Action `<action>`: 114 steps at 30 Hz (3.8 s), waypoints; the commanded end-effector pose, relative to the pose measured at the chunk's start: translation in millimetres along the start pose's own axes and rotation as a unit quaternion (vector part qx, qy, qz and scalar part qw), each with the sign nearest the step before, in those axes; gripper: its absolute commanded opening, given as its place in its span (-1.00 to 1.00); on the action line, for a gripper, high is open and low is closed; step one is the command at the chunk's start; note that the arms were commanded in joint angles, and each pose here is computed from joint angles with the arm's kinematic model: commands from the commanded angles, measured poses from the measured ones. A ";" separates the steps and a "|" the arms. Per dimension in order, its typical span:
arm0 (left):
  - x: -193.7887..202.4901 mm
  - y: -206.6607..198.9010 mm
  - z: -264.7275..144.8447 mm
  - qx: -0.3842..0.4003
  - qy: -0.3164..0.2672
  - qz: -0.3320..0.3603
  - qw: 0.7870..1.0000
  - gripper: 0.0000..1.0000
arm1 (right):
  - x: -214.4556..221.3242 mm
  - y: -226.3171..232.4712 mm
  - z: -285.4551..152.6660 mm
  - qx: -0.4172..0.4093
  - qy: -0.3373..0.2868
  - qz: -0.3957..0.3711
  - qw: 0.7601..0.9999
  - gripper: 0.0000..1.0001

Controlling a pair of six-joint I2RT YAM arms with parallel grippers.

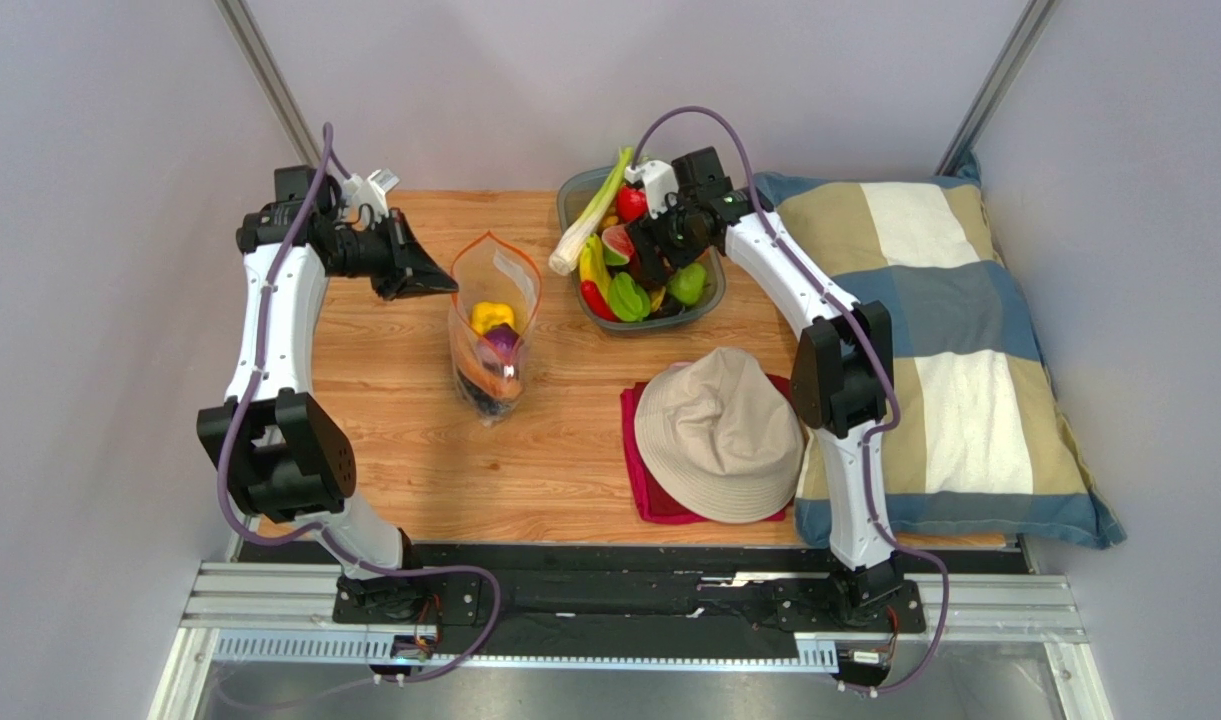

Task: Place the food in the zip-top bag and seal the zipper
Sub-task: Pick up the fake vegetable from the bin, then place the fake vegetable in the zipper food storage bag, then zip the zipper food storage bag at the center of the board.

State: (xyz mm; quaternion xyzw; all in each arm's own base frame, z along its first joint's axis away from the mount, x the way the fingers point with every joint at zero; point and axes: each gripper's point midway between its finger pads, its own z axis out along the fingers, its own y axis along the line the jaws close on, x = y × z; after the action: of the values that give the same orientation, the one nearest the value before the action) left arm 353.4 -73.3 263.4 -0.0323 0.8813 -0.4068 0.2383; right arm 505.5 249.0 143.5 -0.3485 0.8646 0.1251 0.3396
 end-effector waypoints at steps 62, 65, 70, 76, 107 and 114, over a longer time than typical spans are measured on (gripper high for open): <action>8.1 -21.8 -7.8 0.044 -0.011 0.040 0.998 -1.00 | -147.6 241.3 -138.6 -0.191 -0.208 -0.048 0.958 0.94; 9.1 -20.6 -7.5 0.043 -0.009 0.043 0.998 -1.00 | -128.5 207.3 -132.7 -0.167 -0.179 0.026 0.969 0.88; 11.3 -18.5 -6.1 0.045 -0.005 0.040 0.998 -1.00 | -83.5 177.4 -104.4 -0.159 -0.116 0.088 0.977 0.74; 10.7 -18.9 -6.3 0.043 -0.003 0.040 0.998 -1.00 | -81.0 197.2 -93.3 -0.239 -0.089 0.140 0.957 0.46; -14.7 -36.5 36.8 0.037 0.012 0.150 0.988 -0.49 | -81.4 260.4 -71.9 -0.424 -0.030 0.334 0.841 -1.00; -15.3 -34.8 -55.6 0.006 -0.214 0.229 0.950 0.98 | -91.0 257.0 -72.0 -0.425 -0.039 0.348 0.835 -1.00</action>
State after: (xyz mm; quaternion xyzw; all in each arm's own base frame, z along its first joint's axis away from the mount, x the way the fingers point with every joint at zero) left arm 355.3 -90.6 248.3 0.0521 0.8665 -0.3937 0.3026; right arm 334.4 445.1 228.0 -0.1289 0.7999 0.5761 0.1080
